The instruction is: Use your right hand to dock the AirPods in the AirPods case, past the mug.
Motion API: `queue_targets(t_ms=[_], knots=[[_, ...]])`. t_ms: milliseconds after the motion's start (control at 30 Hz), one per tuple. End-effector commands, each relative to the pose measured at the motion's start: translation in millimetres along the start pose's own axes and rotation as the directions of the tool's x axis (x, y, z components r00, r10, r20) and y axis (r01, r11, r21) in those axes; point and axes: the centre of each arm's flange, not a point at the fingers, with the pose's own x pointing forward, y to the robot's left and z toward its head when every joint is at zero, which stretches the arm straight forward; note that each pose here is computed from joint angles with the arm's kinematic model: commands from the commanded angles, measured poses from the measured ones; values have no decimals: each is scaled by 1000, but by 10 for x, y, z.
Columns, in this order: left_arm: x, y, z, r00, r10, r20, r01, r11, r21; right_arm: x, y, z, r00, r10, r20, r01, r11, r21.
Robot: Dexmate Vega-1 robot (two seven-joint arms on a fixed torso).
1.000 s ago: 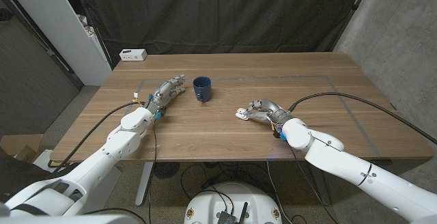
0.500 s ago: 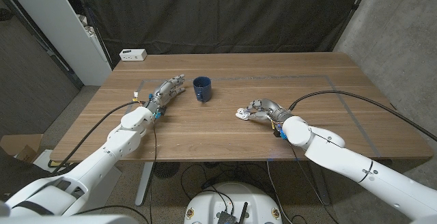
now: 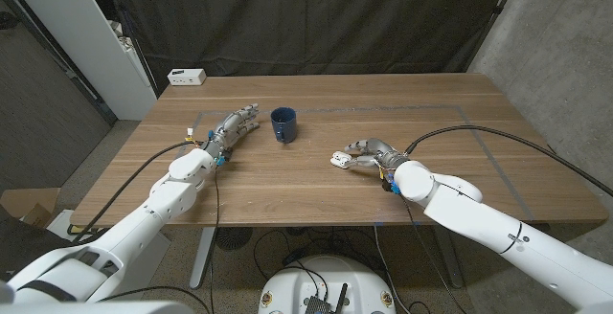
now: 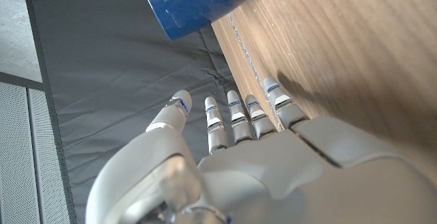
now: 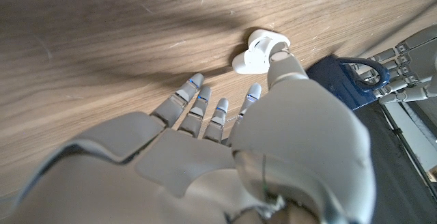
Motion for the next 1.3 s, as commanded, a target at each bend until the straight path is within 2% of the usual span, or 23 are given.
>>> queue_targets(t_ms=[33, 333, 800, 1300], knots=[[33, 10, 5, 1000, -7, 3, 7, 1000, 0, 47, 111, 23, 997, 10, -81, -8, 999, 33], [61, 20, 5, 1000, -1, -6, 1, 1000, 3, 90, 139, 34, 995, 8, -98, -4, 999, 41], [120, 38, -27, 1000, 0, -16, -1, 1000, -6, 142, 122, 37, 991, 50, -126, -44, 998, 45], [171, 55, -53, 1000, -7, -18, 7, 1000, -14, 119, 104, 89, 989, 59, -135, -52, 997, 55]])
